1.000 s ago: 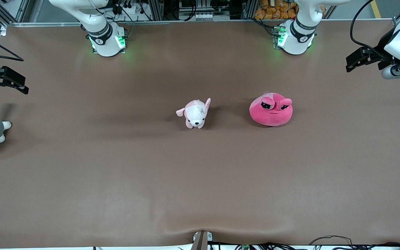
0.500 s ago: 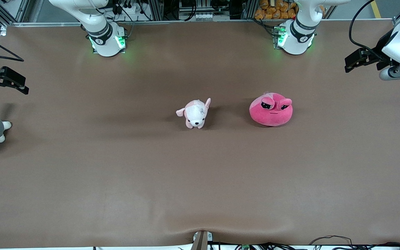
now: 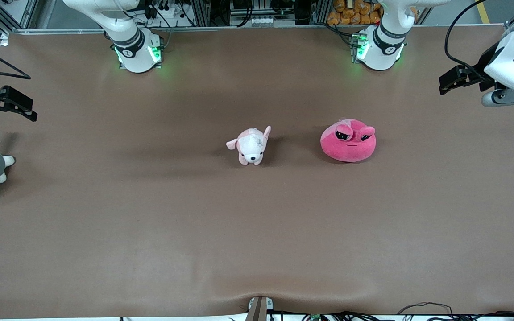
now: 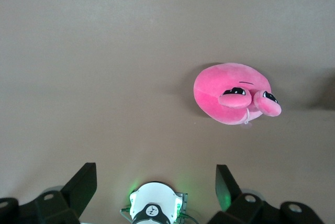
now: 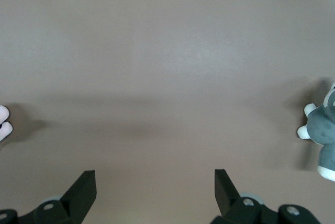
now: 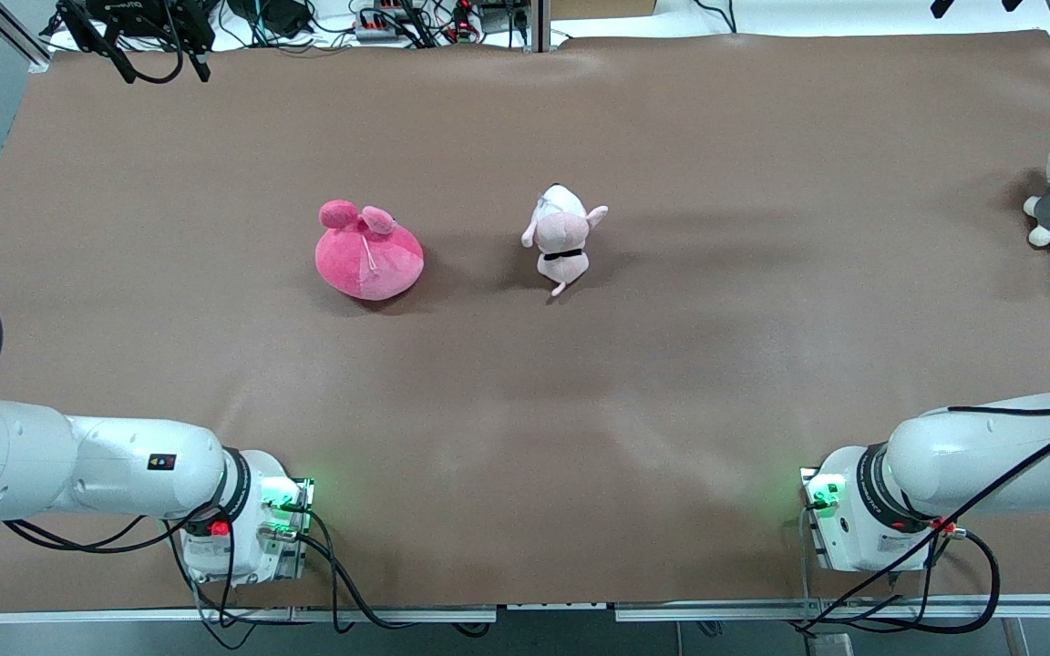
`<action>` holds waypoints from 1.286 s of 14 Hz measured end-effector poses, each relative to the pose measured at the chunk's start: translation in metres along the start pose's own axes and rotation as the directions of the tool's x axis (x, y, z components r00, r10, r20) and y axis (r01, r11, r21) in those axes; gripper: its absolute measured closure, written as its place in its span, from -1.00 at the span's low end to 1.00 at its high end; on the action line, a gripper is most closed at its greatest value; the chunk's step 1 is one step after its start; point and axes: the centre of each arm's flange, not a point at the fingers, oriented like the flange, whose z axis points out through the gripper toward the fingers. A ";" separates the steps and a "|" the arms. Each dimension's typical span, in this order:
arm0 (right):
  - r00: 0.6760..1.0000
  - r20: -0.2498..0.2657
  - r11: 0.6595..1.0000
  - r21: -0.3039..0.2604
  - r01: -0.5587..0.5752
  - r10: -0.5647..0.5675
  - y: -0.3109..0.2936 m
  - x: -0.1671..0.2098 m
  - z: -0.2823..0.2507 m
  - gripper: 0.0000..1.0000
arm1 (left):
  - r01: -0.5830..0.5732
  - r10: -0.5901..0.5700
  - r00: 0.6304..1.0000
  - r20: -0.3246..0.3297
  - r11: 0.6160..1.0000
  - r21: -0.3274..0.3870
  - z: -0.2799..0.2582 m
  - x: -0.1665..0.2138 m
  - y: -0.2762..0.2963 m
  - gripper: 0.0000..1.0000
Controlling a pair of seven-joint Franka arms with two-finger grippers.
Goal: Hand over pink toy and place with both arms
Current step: 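Move the left gripper down over the pink plush toy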
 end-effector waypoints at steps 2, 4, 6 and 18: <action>1.000 0.000 1.000 0.000 0.000 0.000 0.000 0.000 0.000 -1.00 | 0.027 -0.027 1.000 -0.004 1.000 0.003 0.007 0.001 0.008 -1.00; 1.000 0.000 1.000 0.000 0.000 0.000 0.000 0.000 0.000 -1.00 | 0.054 -0.054 0.998 -0.009 0.998 0.007 0.017 0.002 0.022 -1.00; 1.000 0.000 1.000 0.000 0.000 0.000 0.000 0.000 0.000 -1.00 | 0.099 -0.099 0.995 -0.014 0.995 0.008 0.027 0.004 0.031 -1.00; 1.000 0.000 1.000 0.000 0.000 0.000 0.000 0.000 0.000 -1.00 | 0.408 -0.406 0.913 0.038 0.908 -0.101 0.058 0.009 0.053 -1.00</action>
